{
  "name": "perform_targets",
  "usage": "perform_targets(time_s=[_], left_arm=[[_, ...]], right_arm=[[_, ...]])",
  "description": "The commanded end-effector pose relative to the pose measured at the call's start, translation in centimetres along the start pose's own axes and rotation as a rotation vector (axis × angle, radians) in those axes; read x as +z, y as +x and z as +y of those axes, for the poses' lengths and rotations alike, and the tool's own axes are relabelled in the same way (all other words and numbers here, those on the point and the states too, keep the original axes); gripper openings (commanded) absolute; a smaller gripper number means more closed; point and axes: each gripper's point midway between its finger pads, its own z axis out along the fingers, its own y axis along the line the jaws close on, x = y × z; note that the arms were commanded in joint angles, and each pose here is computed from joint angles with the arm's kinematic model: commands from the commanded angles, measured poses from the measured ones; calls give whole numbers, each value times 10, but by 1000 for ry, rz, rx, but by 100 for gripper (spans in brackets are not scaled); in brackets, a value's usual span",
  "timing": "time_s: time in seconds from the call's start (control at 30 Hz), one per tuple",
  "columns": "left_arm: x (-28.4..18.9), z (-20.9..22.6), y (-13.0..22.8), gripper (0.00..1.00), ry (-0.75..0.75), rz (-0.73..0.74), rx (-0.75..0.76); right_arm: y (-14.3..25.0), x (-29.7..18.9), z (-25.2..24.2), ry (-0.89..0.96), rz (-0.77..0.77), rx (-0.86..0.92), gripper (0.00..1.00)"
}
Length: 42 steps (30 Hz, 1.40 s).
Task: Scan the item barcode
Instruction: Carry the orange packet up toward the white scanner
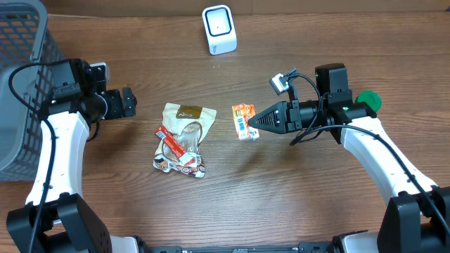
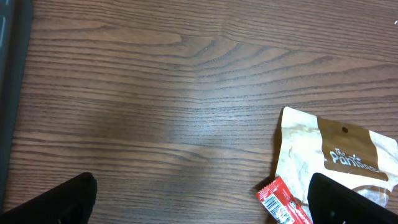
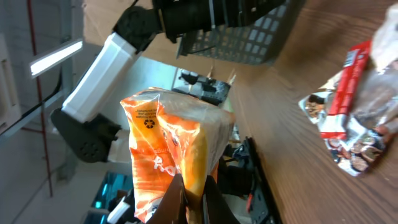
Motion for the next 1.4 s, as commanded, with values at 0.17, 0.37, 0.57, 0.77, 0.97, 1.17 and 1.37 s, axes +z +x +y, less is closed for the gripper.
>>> perform_targets(time_s=[0.17,0.37,0.57,0.77,0.97,1.17,1.37], left_arm=[[-1,-2,-6,100,8,-12,15],[-1,-2,-6,100,8,-12,15],[-1,-2,-6,100,8,-12,15],[-1,-2,-6,100,8,-12,15],[-1,-2,-6,100,8,-12,15],[-1,-2,-6,100,8,-12,15],[-1,-2,-6,99,8,-13,15]], right_arm=[[-16,-10,-43,295,-106,-11,4],[-30,-30,-94,636,-203,-15,4],[-52,-32,-99,728,-285,-65,3],[-95,-42,-52,763,-361,-94,3],[-141,-73,24,923,-462,-106,3],[-187,-87,68,1080,-559,-218,3],[-232,-71,50,1289,-583,-469,4]])
